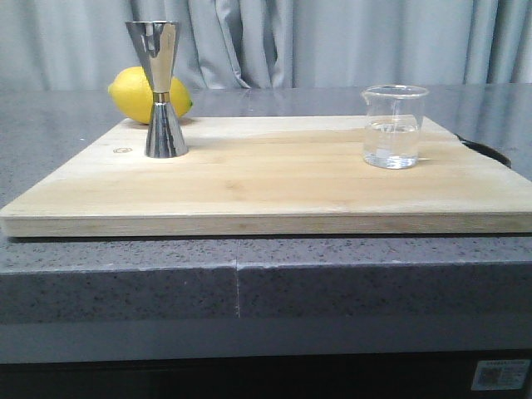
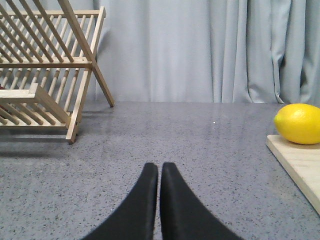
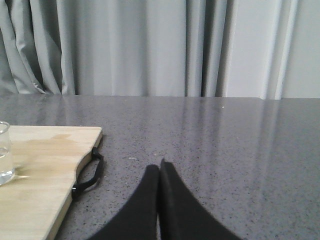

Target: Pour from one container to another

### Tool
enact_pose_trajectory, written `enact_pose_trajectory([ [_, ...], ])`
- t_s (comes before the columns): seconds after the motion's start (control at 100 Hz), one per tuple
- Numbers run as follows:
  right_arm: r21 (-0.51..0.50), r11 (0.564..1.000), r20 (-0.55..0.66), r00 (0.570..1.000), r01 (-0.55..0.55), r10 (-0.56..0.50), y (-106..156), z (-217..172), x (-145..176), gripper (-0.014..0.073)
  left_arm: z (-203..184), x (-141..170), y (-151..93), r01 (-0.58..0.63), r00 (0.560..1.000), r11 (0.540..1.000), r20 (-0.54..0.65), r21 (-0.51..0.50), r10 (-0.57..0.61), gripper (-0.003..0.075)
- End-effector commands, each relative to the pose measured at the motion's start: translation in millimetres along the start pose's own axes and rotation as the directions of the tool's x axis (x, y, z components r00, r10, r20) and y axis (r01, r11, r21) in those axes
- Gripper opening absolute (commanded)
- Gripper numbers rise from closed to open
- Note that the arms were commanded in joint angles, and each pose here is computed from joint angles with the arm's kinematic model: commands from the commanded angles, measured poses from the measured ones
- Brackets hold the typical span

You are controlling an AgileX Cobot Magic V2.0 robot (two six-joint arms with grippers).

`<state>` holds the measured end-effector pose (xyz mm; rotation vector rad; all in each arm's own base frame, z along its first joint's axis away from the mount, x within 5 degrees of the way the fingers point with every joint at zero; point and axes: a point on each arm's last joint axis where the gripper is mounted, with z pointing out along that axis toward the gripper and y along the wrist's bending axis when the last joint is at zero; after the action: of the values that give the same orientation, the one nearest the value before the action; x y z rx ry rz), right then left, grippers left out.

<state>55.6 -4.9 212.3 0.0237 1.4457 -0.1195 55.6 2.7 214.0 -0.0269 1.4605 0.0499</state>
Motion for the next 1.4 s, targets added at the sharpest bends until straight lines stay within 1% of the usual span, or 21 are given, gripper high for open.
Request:
enact_pose_trajectory([
  [0.0, 0.005, 1.0, 0.12, 0.993, 0.004, -0.005, -0.1, -2.2, -9.4, -0.0071, -1.7, -1.0, -1.3, 0.012, 0.995, 1.0, 0.095, 0.018, -0.014, -0.0019],
  [0.34, 0.004, 1.0, 0.129, 0.992, 0.004, -0.005, -0.1, -2.3, -10.2, -0.0071, -1.8, -1.6, -1.4, 0.012, 0.995, 1.0, 0.102, 0.018, -0.014, -0.0019],
  [0.59, 0.004, 1.0, 0.129, 0.992, 0.004, -0.005, -0.1, -2.3, -10.2, -0.0071, -2.4, -6.2, -1.8, 0.011, 0.988, 1.0, 0.153, 0.024, -0.015, -0.0019],
  [0.95, 0.005, 1.0, 0.129, 0.992, 0.002, -0.002, -0.1, -2.3, -10.2, -0.0071, -2.4, -6.4, -1.7, 0.017, 0.988, 1.0, 0.155, 0.024, -0.02, -0.0019],
  [1.02, 0.005, 1.0, 0.125, 0.992, -0.022, 0.021, -0.5, -2.3, -9.8, -0.0071, -2.4, -6.4, -0.9, 0.064, 0.986, 0.998, 0.154, 0.022, -0.067, -0.0019],
  [1.09, 0.007, 0.997, 0.106, 0.991, -0.08, 0.079, -1.2, -2.1, -9.4, -0.007, -2.4, -6.4, 0.3, 0.138, 0.978, 0.99, 0.154, 0.02, -0.139, -0.0019],
  [1.14, 0.008, 0.992, 0.068, 0.99, -0.122, 0.121, -1.5, -2.1, -9.3, -0.0071, -2.4, -6.4, 1.4, 0.204, 0.967, 0.979, 0.154, 0.018, -0.205, -0.0019],
  [1.18, 0.007, 0.99, 0.052, 0.989, -0.14, 0.14, -1.5, -2.3, -11.8, -0.0071, -2.4, -6.2, 2.8, 0.295, 0.943, 0.955, 0.154, 0.018, -0.295, -0.0019],
  [1.19, 0.007, 0.99, 0.044, 0.989, -0.142, 0.142, -1.4, -2.3, -11.6, -0.0071, -2.5, -6.7, 3.3, 0.336, 0.929, 0.942, 0.156, 0.019, -0.334, -0.0019],
  [1.24, 0.005, 0.99, 0.045, 0.989, -0.142, 0.142, -1.6, -3.0, -17.8, -0.0071, -2.5, -7.5, 4.5, 0.425, 0.893, 0.905, 0.157, 0.021, -0.423, -0.0019],
  [1.3, 0.003, 0.99, 0.047, 0.989, -0.142, 0.142, -1.9, -3.8, -25.5, -0.0071, -2.8, -10.9, 4.3, 0.433, 0.889, 0.901, 0.153, 0.024, -0.432, -0.0019],
  [1.39, 0.0, 0.99, 0.038, 0.989, -0.142, 0.142, -2.3, -4.2, -40.0, -0.0071, -4.2, -24.9, 2.6, 0.433, 0.89, 0.9, 0.138, 0.039, -0.434, -0.0019],
])
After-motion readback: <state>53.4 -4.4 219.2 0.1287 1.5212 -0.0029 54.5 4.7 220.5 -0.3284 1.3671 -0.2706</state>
